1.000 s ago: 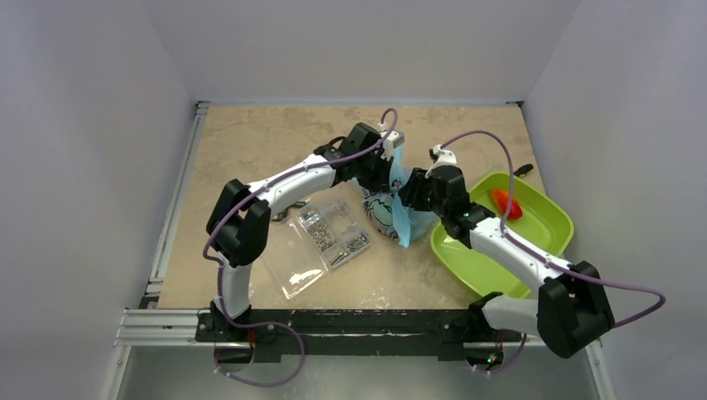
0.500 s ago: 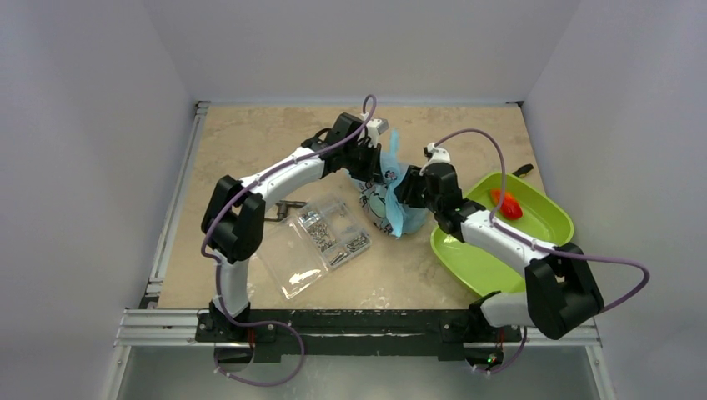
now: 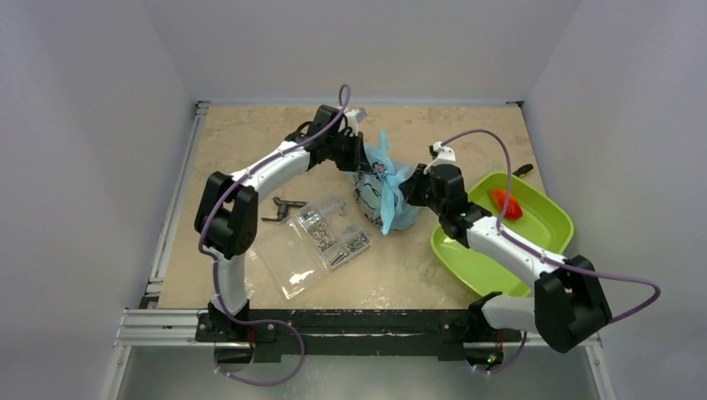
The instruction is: Take the fake fruits out of the plastic bag
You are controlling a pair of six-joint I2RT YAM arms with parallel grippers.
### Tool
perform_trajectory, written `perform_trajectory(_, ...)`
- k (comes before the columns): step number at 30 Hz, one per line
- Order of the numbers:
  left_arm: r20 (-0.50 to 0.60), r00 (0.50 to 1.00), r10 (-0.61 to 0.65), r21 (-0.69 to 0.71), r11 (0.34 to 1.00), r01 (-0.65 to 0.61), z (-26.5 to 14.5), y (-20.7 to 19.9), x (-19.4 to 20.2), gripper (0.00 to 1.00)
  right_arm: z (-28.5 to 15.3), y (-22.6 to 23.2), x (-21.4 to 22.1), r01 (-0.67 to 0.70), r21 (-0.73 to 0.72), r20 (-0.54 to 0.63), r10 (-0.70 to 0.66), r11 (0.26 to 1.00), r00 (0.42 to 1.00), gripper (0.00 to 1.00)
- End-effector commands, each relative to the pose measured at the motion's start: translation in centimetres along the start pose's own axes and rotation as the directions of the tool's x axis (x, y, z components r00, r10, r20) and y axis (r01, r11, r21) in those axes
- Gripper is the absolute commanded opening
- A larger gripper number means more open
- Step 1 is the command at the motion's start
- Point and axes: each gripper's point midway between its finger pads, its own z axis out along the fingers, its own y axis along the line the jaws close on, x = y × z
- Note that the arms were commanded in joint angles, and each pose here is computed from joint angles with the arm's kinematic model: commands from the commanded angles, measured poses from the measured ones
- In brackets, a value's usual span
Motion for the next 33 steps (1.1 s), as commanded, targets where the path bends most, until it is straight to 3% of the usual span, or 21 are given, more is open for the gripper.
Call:
perform_trajectory(1, 0.119, 0.987, -0.113, 0.007, 0.994, 0.113, -2.8, 2.5, -3.7, 0.0, -2.6, -1.3, -0.9, -0.04, 0.039, 0.098, 0.036, 0.998, 0.995, 0.0)
perform_trajectory(6, 0.101, 0.974, -0.204, 0.048, 0.979, 0.2, -2.5, 3.5, -3.7, 0.0, -5.3, -2.0, -1.2, -0.103, -0.001, 0.21, 0.101, 0.995, 0.972, 0.0)
perform_trajectory(15, 0.084, 0.965, -0.249, 0.106, 0.965, 0.24, -2.2, 2.3, -3.4, 0.0, -4.9, -1.0, -4.3, 0.116, 0.06, 0.178, -0.125, 0.991, 0.976, 0.0)
perform_trajectory(21, 0.078, 0.967, -0.243, 0.115, 0.966, 0.233, -2.2, 1.6, -3.3, 0.0, -4.8, 1.0, -8.0, 0.247, 0.061, 0.187, -0.254, 0.967, 0.949, 0.22)
perform_trajectory(25, 0.071, 0.969, -0.236, 0.122, 0.966, 0.227, -2.0, 1.1, -3.1, 0.0, -3.4, 2.7, -8.3, 0.346, 0.006, 0.124, -0.344, 0.938, 0.931, 0.47)
perform_trajectory(29, 0.066, 0.971, -0.231, 0.123, 0.967, 0.222, -1.9, 1.1, -3.0, 0.0, -0.9, 4.5, -6.3, 0.42, -0.086, -0.009, -0.423, 0.903, 0.906, 0.52)
perform_trajectory(33, 0.072, 0.972, -0.222, 0.123, 0.97, 0.212, -2.2, 0.9, -3.3, 0.0, 0.8, 5.6, -4.8, 0.446, -0.099, -0.054, -0.452, 0.89, 0.89, 0.53)
